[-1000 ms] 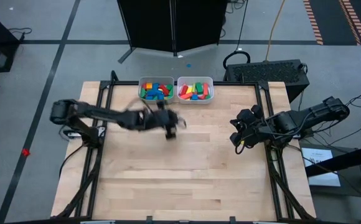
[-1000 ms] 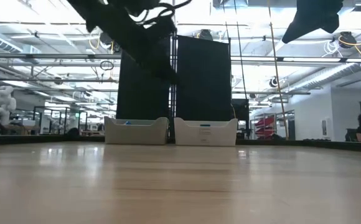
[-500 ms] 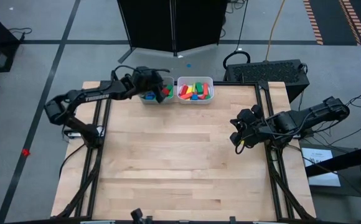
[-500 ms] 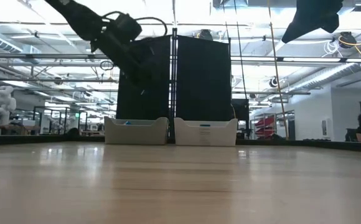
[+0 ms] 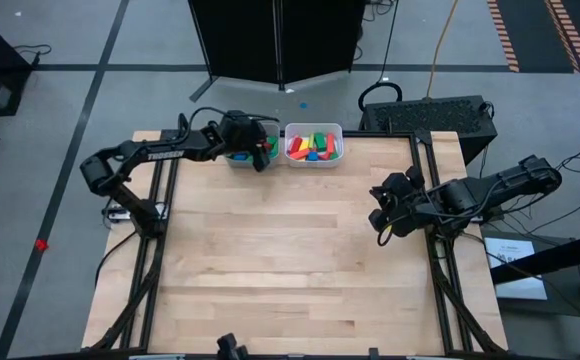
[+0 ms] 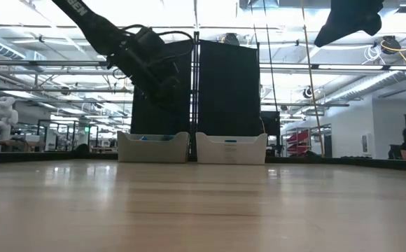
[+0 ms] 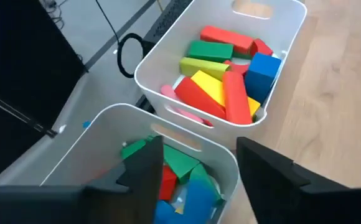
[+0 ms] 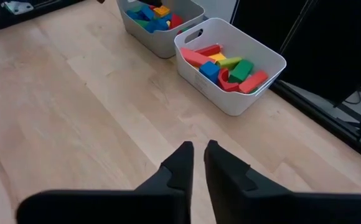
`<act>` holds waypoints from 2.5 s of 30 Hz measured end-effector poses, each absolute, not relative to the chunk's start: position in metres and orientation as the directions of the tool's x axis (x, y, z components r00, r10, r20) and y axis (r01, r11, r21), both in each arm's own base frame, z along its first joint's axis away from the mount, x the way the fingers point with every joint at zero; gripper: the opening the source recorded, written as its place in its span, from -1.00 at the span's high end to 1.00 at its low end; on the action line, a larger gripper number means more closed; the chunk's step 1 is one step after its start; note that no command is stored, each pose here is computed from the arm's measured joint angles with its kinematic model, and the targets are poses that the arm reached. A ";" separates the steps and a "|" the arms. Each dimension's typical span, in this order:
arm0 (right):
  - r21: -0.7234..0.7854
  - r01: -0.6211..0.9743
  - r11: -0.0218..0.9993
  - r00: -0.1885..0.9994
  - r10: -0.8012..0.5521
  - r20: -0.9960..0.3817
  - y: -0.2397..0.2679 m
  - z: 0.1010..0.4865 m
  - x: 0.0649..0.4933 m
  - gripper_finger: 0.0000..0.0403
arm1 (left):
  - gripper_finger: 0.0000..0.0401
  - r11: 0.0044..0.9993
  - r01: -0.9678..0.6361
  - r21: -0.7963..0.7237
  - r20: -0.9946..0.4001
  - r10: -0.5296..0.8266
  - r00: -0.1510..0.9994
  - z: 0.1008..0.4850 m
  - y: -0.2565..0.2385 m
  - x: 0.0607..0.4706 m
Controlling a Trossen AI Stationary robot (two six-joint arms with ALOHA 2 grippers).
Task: Sort blocks by size
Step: Put the blue triangular block into the gray bin, then return to Home Position
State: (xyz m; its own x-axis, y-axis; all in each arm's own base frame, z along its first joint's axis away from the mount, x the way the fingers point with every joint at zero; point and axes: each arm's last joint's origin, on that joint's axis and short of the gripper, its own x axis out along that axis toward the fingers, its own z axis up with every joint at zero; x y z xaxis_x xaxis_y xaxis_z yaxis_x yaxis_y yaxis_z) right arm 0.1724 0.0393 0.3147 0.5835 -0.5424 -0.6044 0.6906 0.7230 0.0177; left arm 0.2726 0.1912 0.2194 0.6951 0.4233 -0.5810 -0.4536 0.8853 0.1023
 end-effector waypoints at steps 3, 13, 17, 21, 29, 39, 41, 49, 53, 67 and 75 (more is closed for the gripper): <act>0.013 0.689 0.725 0.583 -0.543 -0.604 0.039 0.315 0.172 0.76 | -0.14 0.885 -0.454 0.104 -0.576 0.426 0.698 0.221 0.191 0.272; -0.024 0.686 0.727 0.567 -0.555 -0.608 0.035 0.318 0.162 0.75 | -0.32 0.837 -0.409 -0.363 -0.355 0.281 0.892 0.294 0.170 0.259; 0.005 0.636 0.772 0.651 -0.533 -0.540 0.031 0.335 0.147 0.80 | -0.32 0.919 -0.214 -0.332 -0.135 0.179 0.975 0.360 0.142 0.225; 0.039 0.586 0.809 0.740 -0.515 -0.432 0.022 0.363 0.116 0.81 | -0.32 0.961 -0.162 -0.223 0.063 0.180 0.982 0.409 0.108 0.175; 0.195 0.471 0.861 0.878 -0.436 -0.197 -0.013 0.391 0.024 0.81 | -0.32 0.951 -0.282 -0.131 0.223 0.305 0.926 0.437 0.039 0.070; 0.210 0.048 0.977 0.983 -0.083 0.165 -0.019 0.384 -0.012 0.80 | -0.32 0.938 -0.312 -0.151 0.328 0.345 0.879 0.416 -0.016 -0.012; 0.236 0.026 0.971 0.980 -0.071 0.184 -0.016 0.365 -0.005 0.80 | -0.32 0.938 -0.300 -0.176 0.336 0.344 0.877 0.405 -0.021 -0.019; 0.302 -0.050 0.952 0.953 -0.045 0.300 0.005 0.296 0.043 0.80 | -0.32 0.931 -0.258 -0.259 0.342 0.338 0.877 0.362 -0.027 -0.027; 0.359 -0.076 0.930 0.943 -0.049 0.329 0.011 0.275 0.058 0.80 | -0.32 0.931 -0.224 -0.288 0.287 0.307 0.907 0.352 -0.021 -0.015; 0.298 -0.118 0.947 0.920 -0.008 0.391 0.024 0.207 0.086 0.80 | -0.32 0.942 0.082 -0.326 0.307 0.023 0.951 0.279 0.017 0.051; 0.274 -0.080 0.958 0.962 0.002 0.274 0.025 0.195 0.090 0.80 | -0.32 0.918 0.157 -0.364 0.305 -0.042 0.951 0.239 0.019 0.073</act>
